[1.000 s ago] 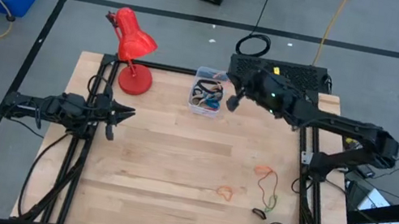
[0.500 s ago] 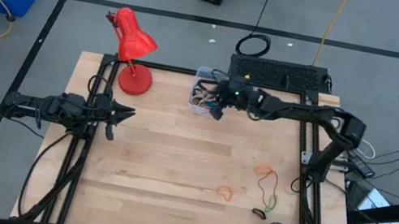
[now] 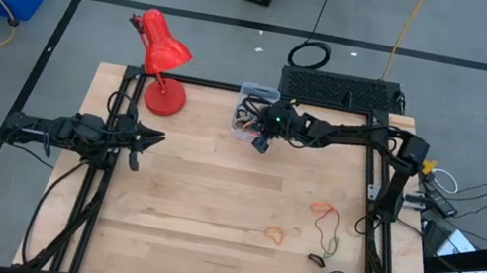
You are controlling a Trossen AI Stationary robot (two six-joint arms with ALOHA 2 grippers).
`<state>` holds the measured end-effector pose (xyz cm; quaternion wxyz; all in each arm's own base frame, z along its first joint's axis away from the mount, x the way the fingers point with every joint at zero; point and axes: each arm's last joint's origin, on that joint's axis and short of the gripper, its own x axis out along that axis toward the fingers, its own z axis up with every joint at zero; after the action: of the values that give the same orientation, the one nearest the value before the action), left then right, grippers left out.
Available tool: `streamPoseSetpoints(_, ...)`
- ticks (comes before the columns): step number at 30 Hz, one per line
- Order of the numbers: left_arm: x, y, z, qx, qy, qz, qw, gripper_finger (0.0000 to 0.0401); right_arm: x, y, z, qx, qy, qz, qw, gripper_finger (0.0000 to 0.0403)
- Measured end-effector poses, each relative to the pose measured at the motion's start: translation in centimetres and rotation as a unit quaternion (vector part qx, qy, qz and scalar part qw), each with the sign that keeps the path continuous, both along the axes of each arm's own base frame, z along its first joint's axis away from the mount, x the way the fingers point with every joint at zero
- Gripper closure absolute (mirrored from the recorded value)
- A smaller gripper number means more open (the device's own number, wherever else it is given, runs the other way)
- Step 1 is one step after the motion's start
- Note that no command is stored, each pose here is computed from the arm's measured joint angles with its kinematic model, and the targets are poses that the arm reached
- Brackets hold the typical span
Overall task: Pick and place rubber bands into bin
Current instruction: Put the orange rubber band into the transparent bin
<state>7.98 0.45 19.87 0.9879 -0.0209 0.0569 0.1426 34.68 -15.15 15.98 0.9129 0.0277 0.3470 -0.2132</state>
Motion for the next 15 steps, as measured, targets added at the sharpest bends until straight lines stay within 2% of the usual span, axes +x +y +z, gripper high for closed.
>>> streamPoseSetpoints(15,0.00,0.00,0.00,0.000,0.000,0.000,1.000,0.0339,0.27,-0.08,0.35,-0.009,-0.021,0.001,1.000,0.0377)
